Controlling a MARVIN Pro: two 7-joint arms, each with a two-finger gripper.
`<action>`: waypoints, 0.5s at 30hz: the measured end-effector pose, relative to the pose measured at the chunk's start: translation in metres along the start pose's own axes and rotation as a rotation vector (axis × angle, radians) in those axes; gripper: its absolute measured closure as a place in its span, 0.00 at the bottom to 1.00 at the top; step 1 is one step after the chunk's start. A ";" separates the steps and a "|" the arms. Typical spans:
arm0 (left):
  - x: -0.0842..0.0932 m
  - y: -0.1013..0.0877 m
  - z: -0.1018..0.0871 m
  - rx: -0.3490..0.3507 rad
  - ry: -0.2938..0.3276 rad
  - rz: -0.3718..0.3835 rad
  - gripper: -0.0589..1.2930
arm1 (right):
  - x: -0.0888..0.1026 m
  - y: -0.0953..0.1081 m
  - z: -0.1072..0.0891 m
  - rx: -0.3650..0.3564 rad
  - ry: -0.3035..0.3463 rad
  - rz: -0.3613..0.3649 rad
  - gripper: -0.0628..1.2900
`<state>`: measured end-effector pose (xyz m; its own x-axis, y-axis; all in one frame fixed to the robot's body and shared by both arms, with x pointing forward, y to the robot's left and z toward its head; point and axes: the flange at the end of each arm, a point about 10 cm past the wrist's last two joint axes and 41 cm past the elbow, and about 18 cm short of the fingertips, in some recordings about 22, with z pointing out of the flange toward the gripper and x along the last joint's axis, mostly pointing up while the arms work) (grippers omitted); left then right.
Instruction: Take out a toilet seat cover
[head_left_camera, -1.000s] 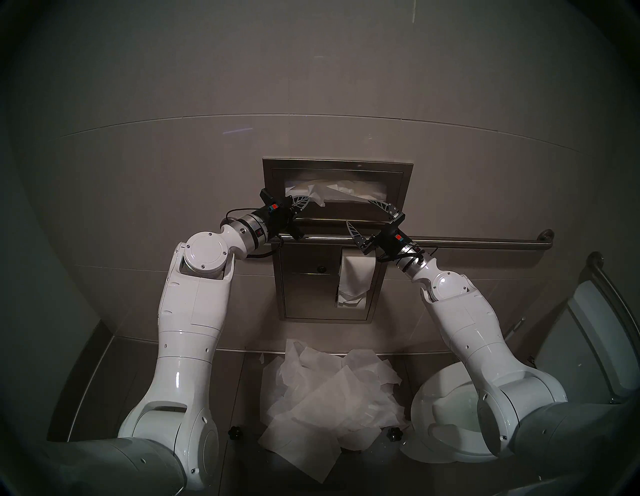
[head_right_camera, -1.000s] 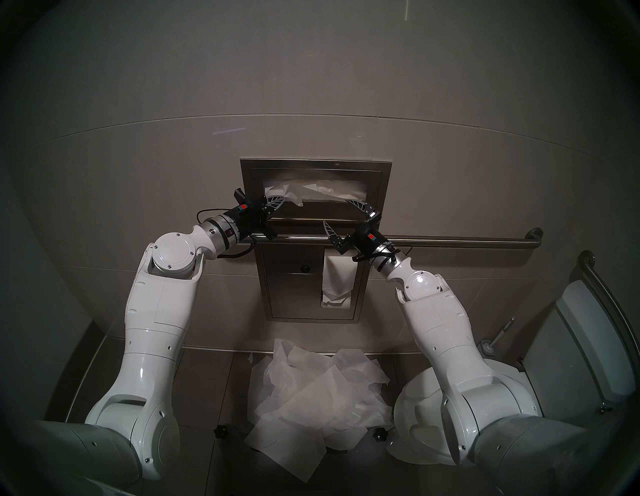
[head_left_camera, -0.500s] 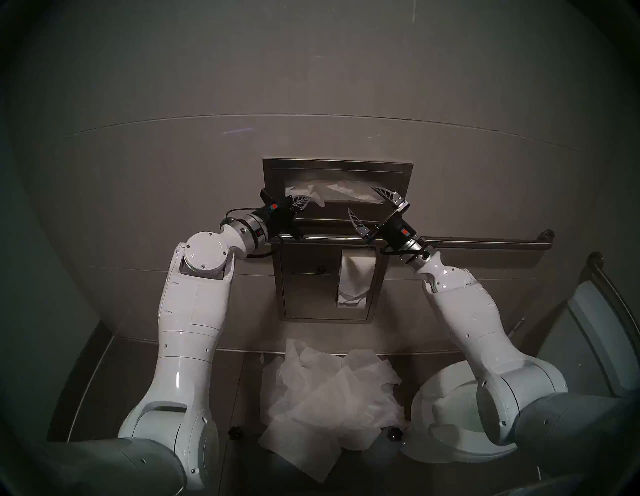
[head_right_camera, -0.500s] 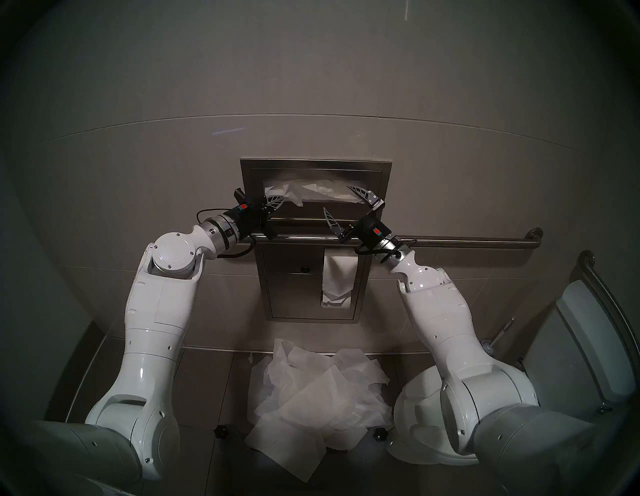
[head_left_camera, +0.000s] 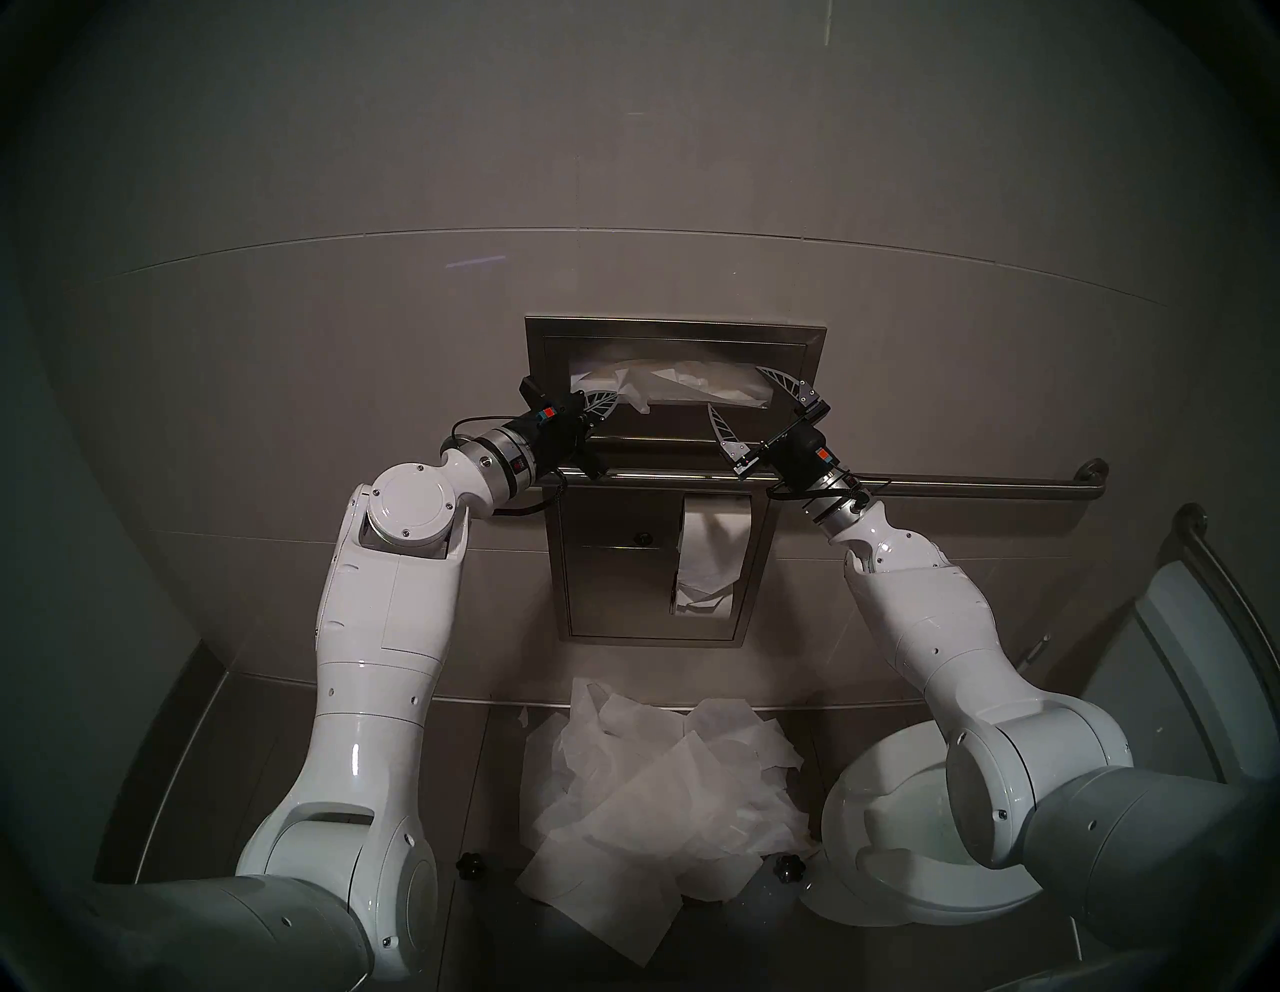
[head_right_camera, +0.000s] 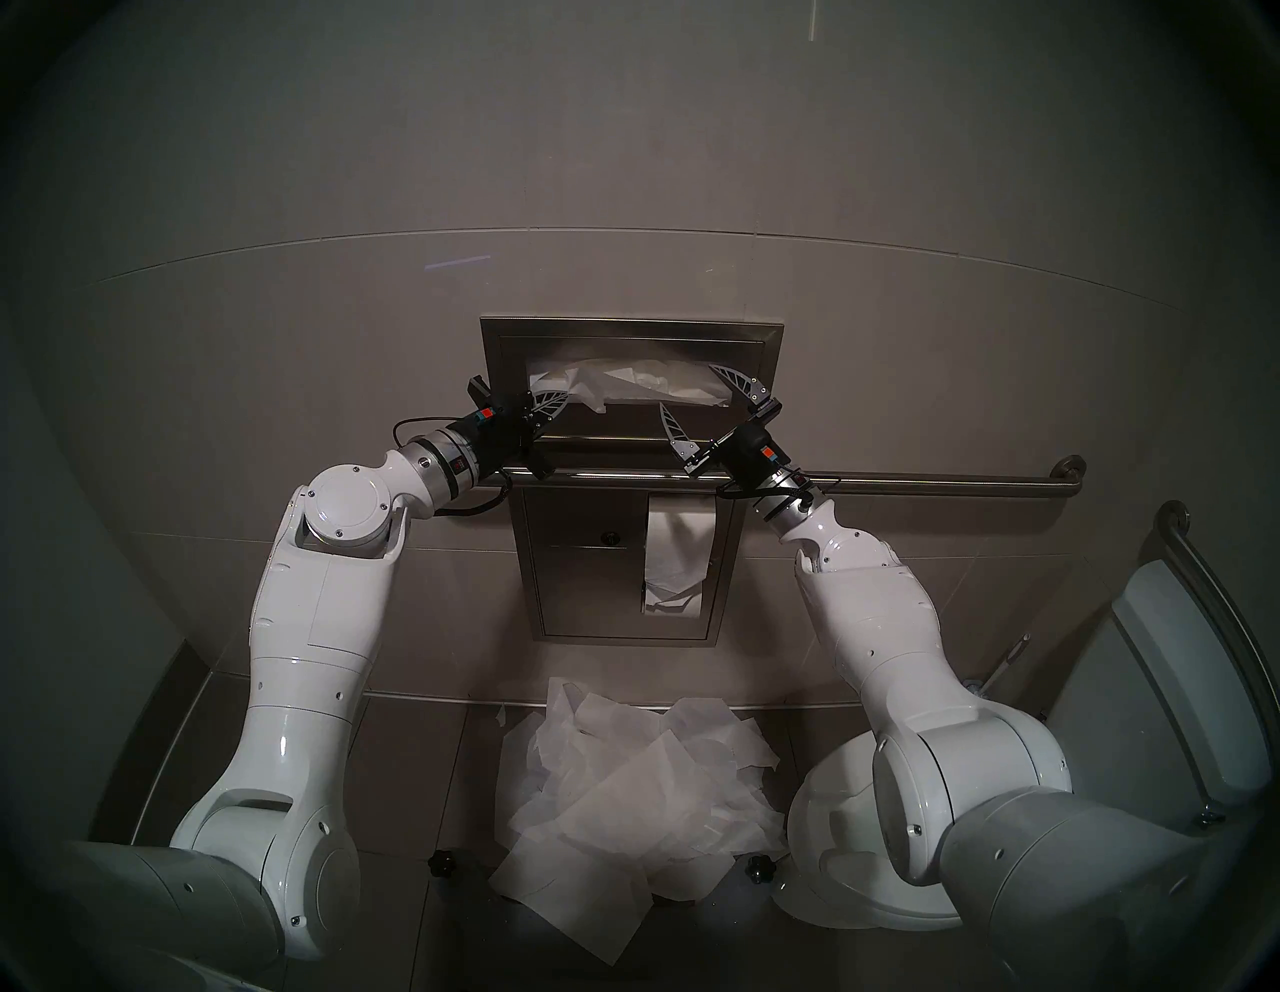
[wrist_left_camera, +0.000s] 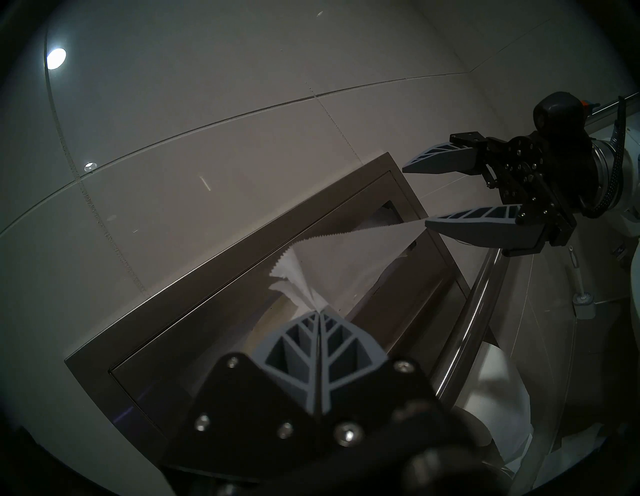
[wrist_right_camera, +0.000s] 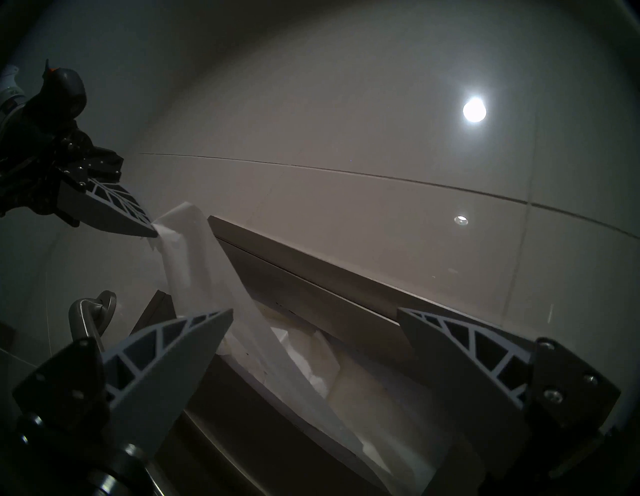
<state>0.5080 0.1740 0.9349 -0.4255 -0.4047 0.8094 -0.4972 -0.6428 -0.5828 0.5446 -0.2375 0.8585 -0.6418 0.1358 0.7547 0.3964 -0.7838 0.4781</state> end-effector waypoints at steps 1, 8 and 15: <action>0.000 0.000 0.000 0.000 0.000 0.000 0.97 | -0.003 0.000 -0.002 -0.001 -0.006 0.017 0.04; 0.000 0.000 0.000 0.000 0.000 0.000 0.97 | -0.011 -0.002 -0.005 0.012 -0.023 0.065 0.04; 0.000 0.000 0.000 0.000 0.000 0.000 0.97 | -0.009 0.003 0.004 0.029 -0.006 0.081 0.04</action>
<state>0.5080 0.1740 0.9349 -0.4256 -0.4047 0.8094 -0.4969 -0.6430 -0.5827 0.5545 -0.2390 0.8551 -0.6029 0.0762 0.7941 0.4660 -0.7743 0.4281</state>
